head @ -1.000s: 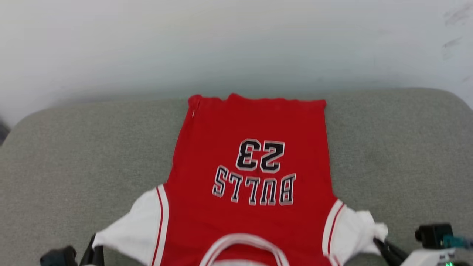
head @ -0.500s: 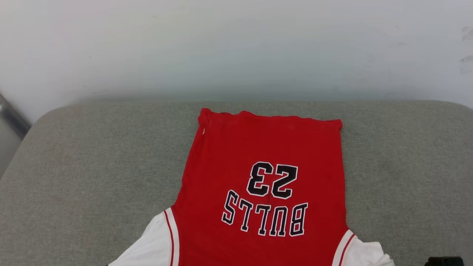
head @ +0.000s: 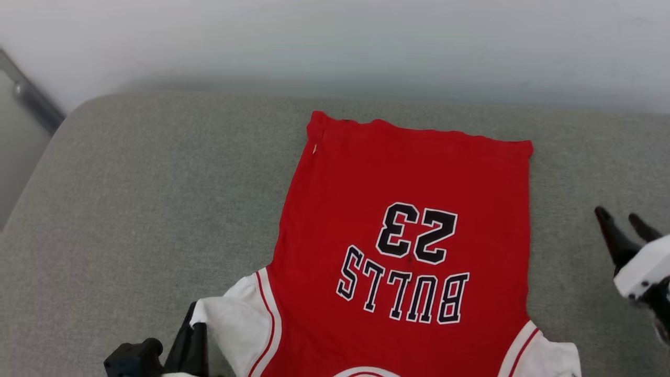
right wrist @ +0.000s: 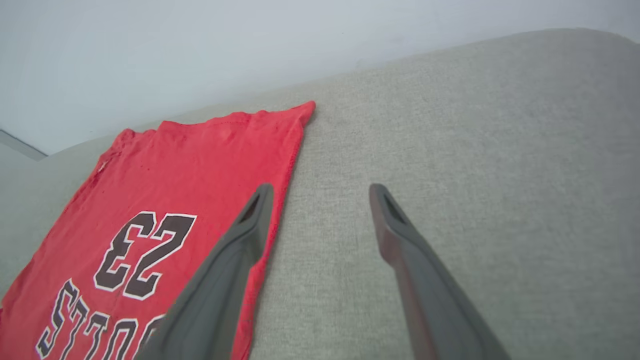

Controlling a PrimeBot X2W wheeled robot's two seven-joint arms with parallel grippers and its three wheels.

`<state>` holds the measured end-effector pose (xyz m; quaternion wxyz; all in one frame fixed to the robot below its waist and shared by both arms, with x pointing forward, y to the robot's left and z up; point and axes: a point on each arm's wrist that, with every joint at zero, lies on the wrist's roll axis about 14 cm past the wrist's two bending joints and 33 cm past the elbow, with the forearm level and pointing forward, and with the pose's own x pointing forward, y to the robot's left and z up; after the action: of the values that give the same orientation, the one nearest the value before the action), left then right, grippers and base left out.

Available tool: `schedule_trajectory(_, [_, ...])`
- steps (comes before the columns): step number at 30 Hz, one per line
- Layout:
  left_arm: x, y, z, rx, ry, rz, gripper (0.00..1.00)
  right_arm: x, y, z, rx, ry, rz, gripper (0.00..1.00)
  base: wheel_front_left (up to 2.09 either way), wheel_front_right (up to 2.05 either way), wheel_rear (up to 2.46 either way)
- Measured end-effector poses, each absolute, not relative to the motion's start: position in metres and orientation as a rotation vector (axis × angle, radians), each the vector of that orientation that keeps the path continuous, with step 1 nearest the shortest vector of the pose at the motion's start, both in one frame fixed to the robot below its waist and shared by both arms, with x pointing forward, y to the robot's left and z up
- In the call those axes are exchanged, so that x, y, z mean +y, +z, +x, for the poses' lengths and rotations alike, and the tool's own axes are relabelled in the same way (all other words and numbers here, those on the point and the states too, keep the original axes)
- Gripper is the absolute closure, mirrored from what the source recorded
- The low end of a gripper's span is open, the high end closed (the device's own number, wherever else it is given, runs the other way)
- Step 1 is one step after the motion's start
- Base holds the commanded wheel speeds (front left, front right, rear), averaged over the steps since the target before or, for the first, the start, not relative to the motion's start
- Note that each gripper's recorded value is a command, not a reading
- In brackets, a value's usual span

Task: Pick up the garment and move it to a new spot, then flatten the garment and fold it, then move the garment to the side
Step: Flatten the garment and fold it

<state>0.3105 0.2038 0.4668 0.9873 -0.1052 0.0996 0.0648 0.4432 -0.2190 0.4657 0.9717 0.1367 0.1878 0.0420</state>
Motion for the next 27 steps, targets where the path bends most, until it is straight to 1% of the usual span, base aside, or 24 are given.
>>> schedule_trajectory(3, [0.200,0.472,0.323,0.171,0.123,-0.218,1.00,-0.221,0.467,0.485,0.412,0.077,0.303,0.00,0.00,0.00,0.00])
schedule_trajectory(4, [0.199,0.474,0.328,0.160,0.122,-0.223,1.00,-0.222,0.463,0.497,0.446,0.075,0.298,0.00,0.00,0.00,0.00])
schedule_trajectory(5, [0.199,0.474,0.328,0.160,0.122,-0.223,1.00,-0.222,0.463,0.497,0.446,0.075,0.298,0.00,0.00,0.00,0.00])
schedule_trajectory(6, [0.199,0.475,0.331,0.153,0.124,-0.225,1.00,-0.220,0.460,0.508,0.474,0.080,0.293,0.00,0.00,0.00,0.00])
schedule_trajectory(7, [0.199,0.474,0.336,0.147,0.128,-0.225,1.00,-0.211,0.446,0.524,0.561,0.098,0.279,0.00,0.00,0.00,0.00])
schedule_trajectory(8, [0.199,0.473,0.338,0.146,0.129,-0.226,1.00,-0.205,0.441,0.533,0.597,0.109,0.286,0.00,0.00,0.00,0.00])
schedule_trajectory(9, [0.199,0.473,0.338,0.146,0.129,-0.226,1.00,-0.205,0.441,0.533,0.597,0.109,0.286,0.00,0.00,0.00,0.00])
schedule_trajectory(12, [0.201,0.472,0.346,0.138,0.143,-0.226,1.00,-0.193,0.430,0.560,0.699,0.132,0.281,0.00,0.00,0.00,0.00])
schedule_trajectory(15, [0.202,0.468,0.350,0.141,0.153,-0.224,1.00,-0.177,0.407,0.573,0.823,0.156,0.265,0.00,0.00,0.00,0.00])
schedule_trajectory(19, [0.207,0.461,0.359,0.153,0.172,-0.215,1.00,-0.156,0.385,0.600,0.914,0.183,0.241,0.00,0.00,0.00,0.00])
schedule_trajectory(20, [0.207,0.461,0.359,0.153,0.172,-0.215,1.00,-0.156,0.385,0.600,0.914,0.183,0.241,0.00,0.00,0.00,0.00])
schedule_trajectory(22, [0.209,0.455,0.362,0.169,0.184,-0.209,1.00,-0.150,0.365,0.605,0.980,0.185,0.230,0.00,0.00,0.00,0.00])
schedule_trajectory(27, [0.212,0.447,0.362,0.191,0.199,-0.196,1.00,-0.146,0.346,0.605,1.093,0.173,0.271,0.00,0.00,0.00,0.00])
